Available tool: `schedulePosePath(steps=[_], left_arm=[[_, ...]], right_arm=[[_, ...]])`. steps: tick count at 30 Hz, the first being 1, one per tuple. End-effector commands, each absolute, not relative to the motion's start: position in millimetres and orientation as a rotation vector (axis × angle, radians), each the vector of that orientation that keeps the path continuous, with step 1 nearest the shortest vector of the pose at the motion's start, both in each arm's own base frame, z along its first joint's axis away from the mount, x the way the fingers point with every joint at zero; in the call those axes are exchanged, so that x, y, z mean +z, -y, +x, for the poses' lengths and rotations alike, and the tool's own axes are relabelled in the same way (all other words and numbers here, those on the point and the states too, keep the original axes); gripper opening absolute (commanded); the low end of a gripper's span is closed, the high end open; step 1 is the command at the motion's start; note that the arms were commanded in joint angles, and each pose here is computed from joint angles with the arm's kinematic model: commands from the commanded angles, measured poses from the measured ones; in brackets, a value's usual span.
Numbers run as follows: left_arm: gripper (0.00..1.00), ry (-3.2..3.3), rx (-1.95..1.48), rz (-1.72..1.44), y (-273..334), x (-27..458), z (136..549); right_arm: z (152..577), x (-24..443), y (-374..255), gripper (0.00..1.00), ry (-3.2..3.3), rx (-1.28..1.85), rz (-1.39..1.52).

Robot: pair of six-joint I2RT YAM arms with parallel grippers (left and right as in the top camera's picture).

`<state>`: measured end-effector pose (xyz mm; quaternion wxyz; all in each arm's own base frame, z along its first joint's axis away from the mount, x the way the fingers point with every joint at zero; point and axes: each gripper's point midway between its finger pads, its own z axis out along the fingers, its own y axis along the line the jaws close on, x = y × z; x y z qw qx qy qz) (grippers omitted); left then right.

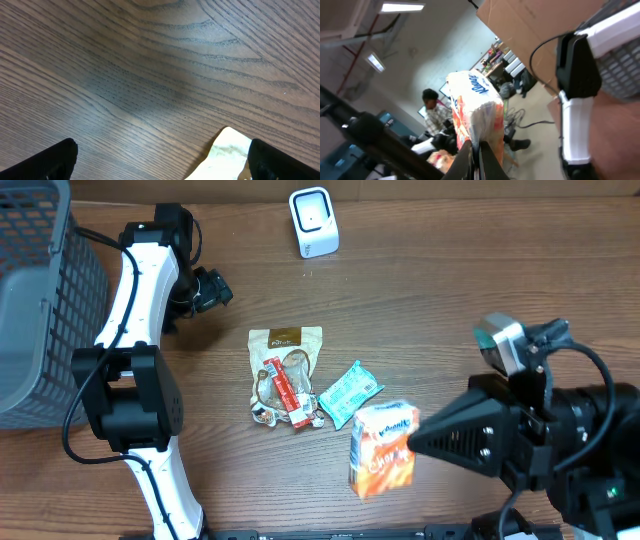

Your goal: Scan the item barcode

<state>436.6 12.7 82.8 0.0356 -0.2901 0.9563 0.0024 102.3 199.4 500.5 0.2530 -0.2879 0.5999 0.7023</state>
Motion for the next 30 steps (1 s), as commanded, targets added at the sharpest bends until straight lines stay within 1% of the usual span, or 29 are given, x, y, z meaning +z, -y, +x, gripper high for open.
schedulePosePath(steps=[1,3,7,8,13,15,17,19,21,28,30], left_arm=[[1.00,-2.915,0.008,-0.855,-11,94,441],[1.00,-2.915,0.009,-0.855,-11,94,441],[1.00,-2.914,0.008,-0.856,-11,94,441],[1.00,-2.915,0.008,-0.855,-11,94,441],[1.00,-2.915,0.008,-0.855,-11,94,441],[1.00,-2.914,0.008,-0.856,-11,94,441],[1.00,-2.915,0.008,-0.855,-11,94,441],[1.00,-2.915,0.008,-0.855,-11,94,441],[1.00,-2.915,0.008,-0.855,-11,94,441],[0.99,-2.915,0.008,-0.855,-11,94,441],[1.00,-2.915,0.009,-0.856,-11,94,441]], right_arm=[[130,490,-204,0.04,-1.563,1.792,-0.828],[157,469,-210,0.04,-1.657,1.807,-0.739],[227,407,-220,0.04,-1.904,1.786,-0.450],[257,369,-223,0.04,-2.008,1.729,-0.373],[312,260,-232,0.04,-2.323,1.512,-0.168],[326,233,-239,0.04,-2.384,1.465,-0.134],[340,217,-243,0.04,-2.428,1.426,-0.103],[357,214,-244,0.04,-2.465,1.368,-0.078],[374,222,-241,0.04,-2.489,1.268,-0.084],[439,272,-244,0.04,-2.538,0.780,-0.167],[464,281,-246,0.04,-2.487,0.644,-0.201]])
